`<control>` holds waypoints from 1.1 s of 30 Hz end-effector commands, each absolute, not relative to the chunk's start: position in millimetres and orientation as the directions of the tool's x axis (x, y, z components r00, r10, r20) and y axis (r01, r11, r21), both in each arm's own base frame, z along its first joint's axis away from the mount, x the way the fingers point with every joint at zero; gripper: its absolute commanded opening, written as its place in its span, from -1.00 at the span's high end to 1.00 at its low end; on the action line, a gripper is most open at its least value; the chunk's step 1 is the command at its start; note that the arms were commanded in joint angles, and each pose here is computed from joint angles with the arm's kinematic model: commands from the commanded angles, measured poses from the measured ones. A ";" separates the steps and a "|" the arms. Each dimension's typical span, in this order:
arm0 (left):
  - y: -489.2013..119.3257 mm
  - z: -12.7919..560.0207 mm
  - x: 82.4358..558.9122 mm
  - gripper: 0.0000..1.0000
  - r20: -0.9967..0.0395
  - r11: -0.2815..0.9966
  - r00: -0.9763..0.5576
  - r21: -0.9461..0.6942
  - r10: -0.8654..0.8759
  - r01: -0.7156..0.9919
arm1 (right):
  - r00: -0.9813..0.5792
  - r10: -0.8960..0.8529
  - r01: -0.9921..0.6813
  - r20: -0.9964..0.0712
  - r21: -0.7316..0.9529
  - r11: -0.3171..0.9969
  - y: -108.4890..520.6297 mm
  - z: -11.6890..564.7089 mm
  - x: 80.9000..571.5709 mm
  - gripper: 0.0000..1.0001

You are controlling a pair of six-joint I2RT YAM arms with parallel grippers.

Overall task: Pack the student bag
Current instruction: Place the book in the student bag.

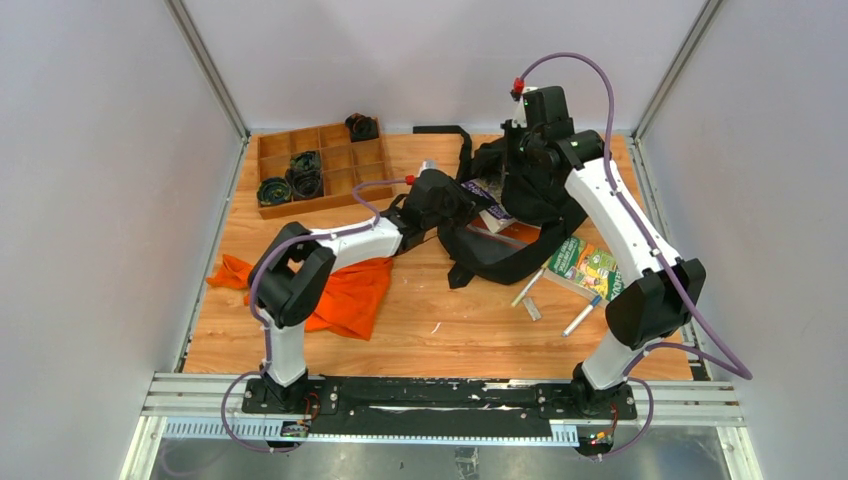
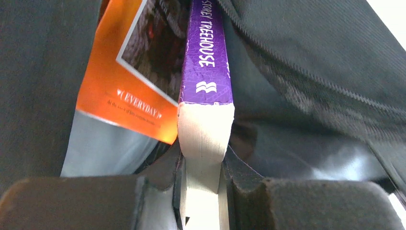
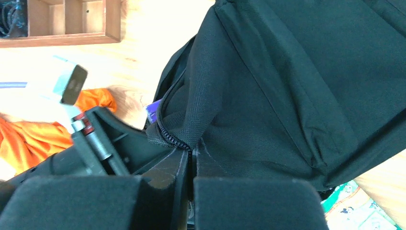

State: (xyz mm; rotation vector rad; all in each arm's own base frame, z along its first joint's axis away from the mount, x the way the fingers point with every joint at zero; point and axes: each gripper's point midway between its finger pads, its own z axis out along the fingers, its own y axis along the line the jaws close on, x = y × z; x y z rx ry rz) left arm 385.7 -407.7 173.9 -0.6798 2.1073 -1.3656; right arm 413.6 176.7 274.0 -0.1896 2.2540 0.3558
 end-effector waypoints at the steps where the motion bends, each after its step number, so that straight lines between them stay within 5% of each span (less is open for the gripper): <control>1: -421.0 223.9 421.2 1.00 -0.204 0.265 -0.645 -0.964 -0.736 0.003 | -0.604 -0.029 -0.330 -0.797 0.216 0.919 183.6 306.7 409.4 1.00; 16: -469.5 179.5 475.0 1.00 -0.253 0.286 -0.629 -0.957 -0.735 0.051 | -0.619 -0.069 -0.256 -0.783 0.118 0.959 158.2 295.1 413.4 1.00; 17: -470.6 176.7 472.2 0.91 -0.252 0.288 -0.641 -0.956 -0.724 0.051 | -0.619 -0.067 -0.249 -0.783 0.114 0.962 155.9 294.5 414.5 1.00; 21: -472.4 172.6 456.6 -0.08 -0.223 0.277 -0.693 -0.960 -0.685 0.035 | -0.626 -0.047 -0.216 -0.779 0.116 0.970 143.9 290.3 420.8 1.00; 23: -474.2 178.9 448.0 -0.37 -0.221 0.269 -0.721 -0.962 -0.657 0.049 | -0.632 -0.024 -0.190 -0.775 0.125 0.974 134.7 286.4 425.6 1.00; 33: -469.2 191.7 388.5 -0.47 -0.343 0.379 -0.852 -0.906 -0.396 0.189 | -0.623 0.041 -0.141 -0.781 0.163 0.976 118.1 289.0 458.5 1.00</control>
